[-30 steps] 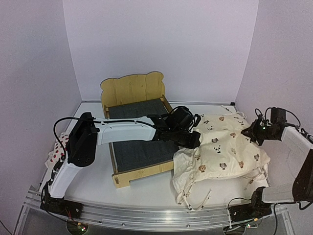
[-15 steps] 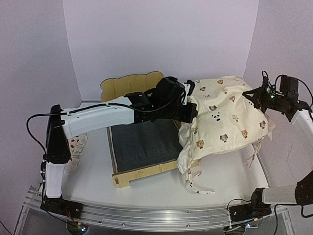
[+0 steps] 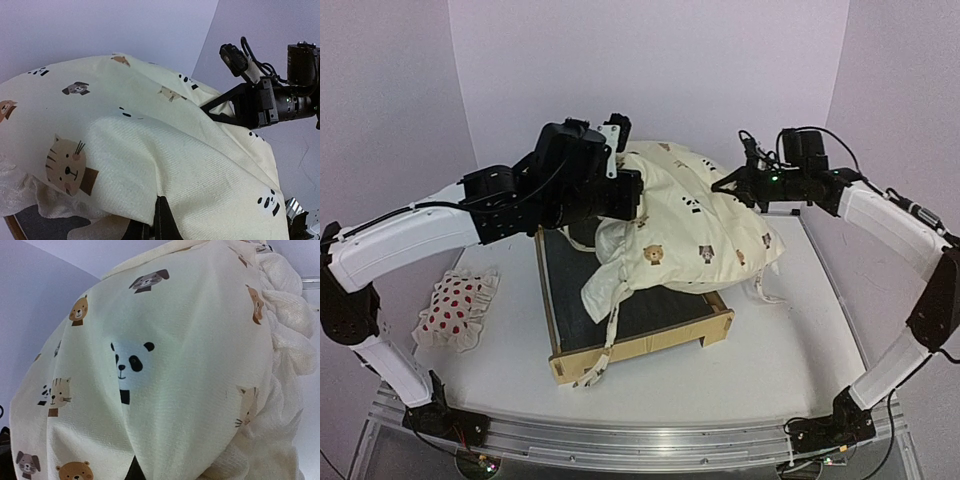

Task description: Set up the pet bed

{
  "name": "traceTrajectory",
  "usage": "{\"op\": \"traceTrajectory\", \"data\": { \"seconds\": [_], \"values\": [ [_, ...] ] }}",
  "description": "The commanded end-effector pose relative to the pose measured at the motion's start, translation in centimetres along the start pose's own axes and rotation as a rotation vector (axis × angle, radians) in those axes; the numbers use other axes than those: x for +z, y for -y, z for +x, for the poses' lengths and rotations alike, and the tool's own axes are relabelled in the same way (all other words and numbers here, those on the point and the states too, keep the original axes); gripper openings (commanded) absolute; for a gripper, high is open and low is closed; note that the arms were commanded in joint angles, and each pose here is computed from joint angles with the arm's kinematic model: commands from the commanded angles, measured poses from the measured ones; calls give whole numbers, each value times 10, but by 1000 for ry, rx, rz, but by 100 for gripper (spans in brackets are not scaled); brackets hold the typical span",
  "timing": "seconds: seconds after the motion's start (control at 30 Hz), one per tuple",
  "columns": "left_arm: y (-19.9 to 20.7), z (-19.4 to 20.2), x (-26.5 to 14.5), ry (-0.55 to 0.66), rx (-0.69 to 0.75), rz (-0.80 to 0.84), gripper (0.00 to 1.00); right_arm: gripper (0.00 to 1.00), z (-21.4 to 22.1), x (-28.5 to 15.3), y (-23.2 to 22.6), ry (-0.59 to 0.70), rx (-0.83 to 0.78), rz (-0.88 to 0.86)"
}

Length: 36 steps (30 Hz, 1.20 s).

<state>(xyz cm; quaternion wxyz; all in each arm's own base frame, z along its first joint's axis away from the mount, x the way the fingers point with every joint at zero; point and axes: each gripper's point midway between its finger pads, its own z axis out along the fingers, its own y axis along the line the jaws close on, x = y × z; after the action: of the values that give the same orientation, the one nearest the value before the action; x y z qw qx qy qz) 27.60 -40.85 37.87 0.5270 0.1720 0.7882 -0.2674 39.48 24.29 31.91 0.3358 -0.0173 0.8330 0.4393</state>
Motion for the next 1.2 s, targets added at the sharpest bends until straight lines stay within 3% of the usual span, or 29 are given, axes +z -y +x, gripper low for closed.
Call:
{"op": "traceTrajectory", "data": {
  "seconds": [0.0,0.27,0.47,0.6,0.9,1.17],
  "values": [
    [-29,-30,-36,110,-14,-104,0,0,-9,29,-38,33,-149,-66],
    [-56,-32,-49,111,34,-241,0,0,3,77,-47,-29,-181,-89],
    [-76,-52,-57,130,64,-309,0,0,-4,81,-73,2,-250,-119],
    [-98,-53,-60,114,51,-344,0,0,1,89,-65,-5,-255,-94],
    [-171,38,-32,-75,-25,-454,0,0,33,124,-8,-57,-248,13],
    [-185,84,-21,-173,-41,-489,0,0,50,148,20,-109,-253,50]
  ]
}}
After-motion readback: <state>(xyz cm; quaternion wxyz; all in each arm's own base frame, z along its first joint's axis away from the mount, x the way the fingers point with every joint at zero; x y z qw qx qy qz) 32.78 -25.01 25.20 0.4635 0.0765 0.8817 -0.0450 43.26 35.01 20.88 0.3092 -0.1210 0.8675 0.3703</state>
